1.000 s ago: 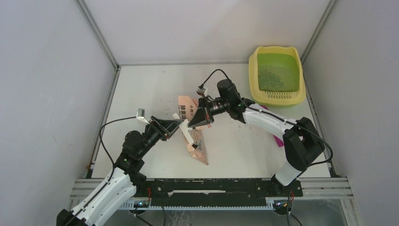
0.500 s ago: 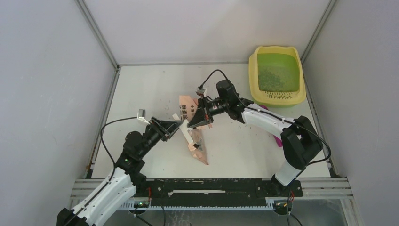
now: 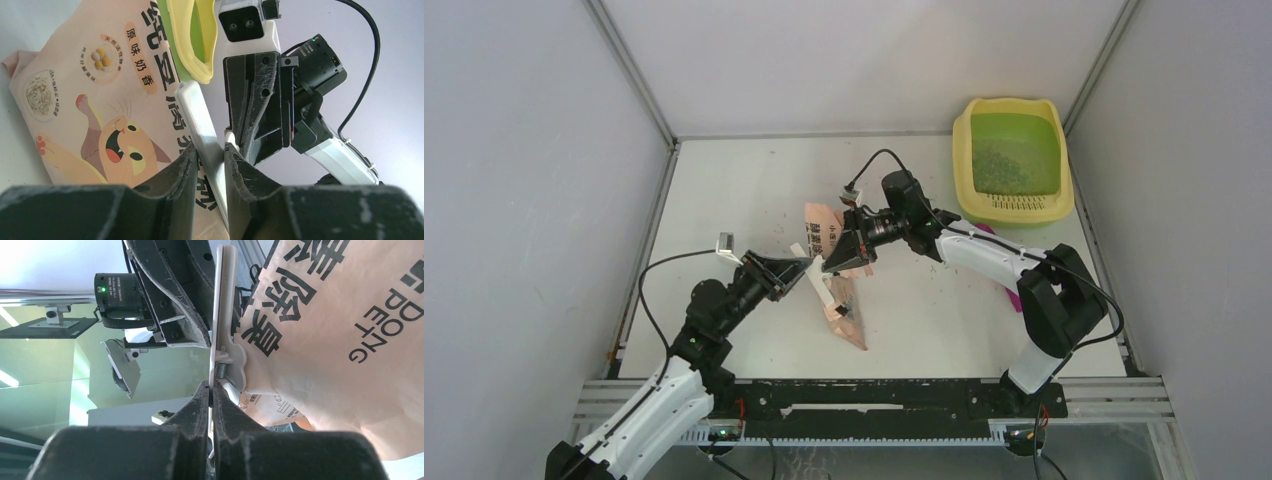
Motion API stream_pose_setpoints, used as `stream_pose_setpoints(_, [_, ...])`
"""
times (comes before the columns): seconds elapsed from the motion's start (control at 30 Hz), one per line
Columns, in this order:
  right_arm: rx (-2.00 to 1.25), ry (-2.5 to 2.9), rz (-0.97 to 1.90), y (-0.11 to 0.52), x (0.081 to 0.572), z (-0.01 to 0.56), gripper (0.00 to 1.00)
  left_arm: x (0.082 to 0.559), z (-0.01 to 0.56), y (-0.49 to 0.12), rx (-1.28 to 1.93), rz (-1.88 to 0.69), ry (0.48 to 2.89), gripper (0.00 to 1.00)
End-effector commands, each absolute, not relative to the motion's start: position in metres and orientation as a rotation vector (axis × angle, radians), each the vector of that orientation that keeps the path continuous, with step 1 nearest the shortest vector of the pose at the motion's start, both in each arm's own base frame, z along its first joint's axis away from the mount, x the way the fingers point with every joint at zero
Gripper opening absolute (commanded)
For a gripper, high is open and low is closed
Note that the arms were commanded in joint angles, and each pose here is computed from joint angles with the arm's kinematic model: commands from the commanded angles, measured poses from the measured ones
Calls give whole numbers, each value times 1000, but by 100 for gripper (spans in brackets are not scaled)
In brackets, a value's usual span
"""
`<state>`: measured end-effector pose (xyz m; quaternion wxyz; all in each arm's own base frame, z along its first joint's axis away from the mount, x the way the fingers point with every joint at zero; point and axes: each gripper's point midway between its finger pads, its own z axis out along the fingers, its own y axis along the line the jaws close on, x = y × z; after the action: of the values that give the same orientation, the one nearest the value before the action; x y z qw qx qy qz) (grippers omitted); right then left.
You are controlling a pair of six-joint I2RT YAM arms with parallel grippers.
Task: Fill the litter box with clean litter
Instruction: Pick up the clamp at the center of the board.
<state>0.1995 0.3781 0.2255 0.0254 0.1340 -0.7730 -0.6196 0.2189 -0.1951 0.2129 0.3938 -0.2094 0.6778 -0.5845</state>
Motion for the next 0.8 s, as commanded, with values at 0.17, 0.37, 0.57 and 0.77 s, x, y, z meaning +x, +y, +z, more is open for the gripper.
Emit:
stream_pose_setpoints(0.17, [488, -2376, -1970, 381, 198, 234, 28, 218, 211, -191, -539, -1497, 1696, 29])
stream_pose_setpoints(0.37, [486, -2406, -1956, 376, 201, 232, 33, 219, 209, -191, -543, -1494, 1701, 29])
stream_pose_setpoints(0.57, [467, -2437, -1942, 368, 206, 230, 34, 219, 209, -191, -543, -1496, 1699, 29])
stream_pose_setpoints(0.77, [456, -2452, -1928, 365, 209, 227, 35, 219, 208, -190, -545, -1494, 1702, 29])
